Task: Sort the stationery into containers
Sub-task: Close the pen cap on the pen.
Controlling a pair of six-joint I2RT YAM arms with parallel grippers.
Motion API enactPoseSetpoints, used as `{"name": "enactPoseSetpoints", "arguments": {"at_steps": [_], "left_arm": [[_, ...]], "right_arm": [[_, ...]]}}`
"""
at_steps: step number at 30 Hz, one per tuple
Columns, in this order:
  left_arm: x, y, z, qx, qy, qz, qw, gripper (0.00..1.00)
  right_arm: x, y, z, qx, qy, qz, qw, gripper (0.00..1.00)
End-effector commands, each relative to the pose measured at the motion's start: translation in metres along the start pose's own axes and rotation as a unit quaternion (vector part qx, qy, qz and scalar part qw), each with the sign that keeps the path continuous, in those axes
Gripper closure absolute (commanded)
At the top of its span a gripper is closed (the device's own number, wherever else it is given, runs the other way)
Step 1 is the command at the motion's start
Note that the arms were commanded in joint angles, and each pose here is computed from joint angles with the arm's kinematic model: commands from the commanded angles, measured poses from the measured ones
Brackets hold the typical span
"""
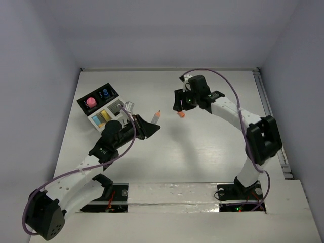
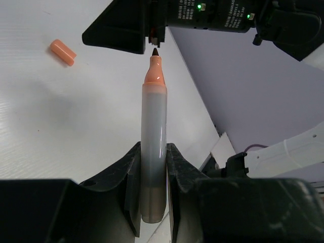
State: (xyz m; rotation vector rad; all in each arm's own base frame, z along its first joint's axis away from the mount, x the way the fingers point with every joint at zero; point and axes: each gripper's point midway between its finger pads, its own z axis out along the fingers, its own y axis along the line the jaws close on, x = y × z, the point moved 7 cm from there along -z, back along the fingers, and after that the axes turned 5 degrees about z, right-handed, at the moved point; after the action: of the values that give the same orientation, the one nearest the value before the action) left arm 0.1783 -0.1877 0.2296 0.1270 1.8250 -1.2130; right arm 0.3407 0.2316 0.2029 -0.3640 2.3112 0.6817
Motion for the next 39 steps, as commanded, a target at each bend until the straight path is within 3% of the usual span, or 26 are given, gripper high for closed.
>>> {"name": "enactPoseSetpoints", "arguments": {"at_steps": [1, 9, 25, 31, 35, 39], "left_arm": [[-0.008, 0.001, 0.006, 0.008, -0.042, -0.01, 0.999, 1.0], [-0.004, 0.011, 0.011, 0.009, -0.064, -0.014, 0.998, 1.0], [0.016, 0.027, 0.023, 0.013, -0.029, -0.026, 0.999, 1.0], [0.018, 0.029, 0.024, 0.012, -0.028, -0.026, 0.999, 1.0], [0.02, 0.029, 0.025, 0.013, -0.027, -0.026, 0.999, 1.0], [0.023, 0.029, 0.029, 0.009, -0.027, -0.024, 0.999, 1.0]], "right_arm": [[-0.022, -0.011, 0.009, 0.071, 0.004, -0.016, 0.997, 0.34], [-0.005, -0.038, 0.056, 0.129, 0.06, -0.022, 0.99, 0.34], [0.014, -0.063, 0.105, 0.174, 0.11, -0.023, 0.978, 0.48], [0.018, -0.068, 0.106, 0.191, 0.117, -0.022, 0.974, 0.58], [0.02, -0.07, 0.104, 0.198, 0.119, -0.023, 0.973, 0.81], [0.003, -0.061, 0.093, 0.198, 0.069, 0.005, 0.978, 0.91]]}}
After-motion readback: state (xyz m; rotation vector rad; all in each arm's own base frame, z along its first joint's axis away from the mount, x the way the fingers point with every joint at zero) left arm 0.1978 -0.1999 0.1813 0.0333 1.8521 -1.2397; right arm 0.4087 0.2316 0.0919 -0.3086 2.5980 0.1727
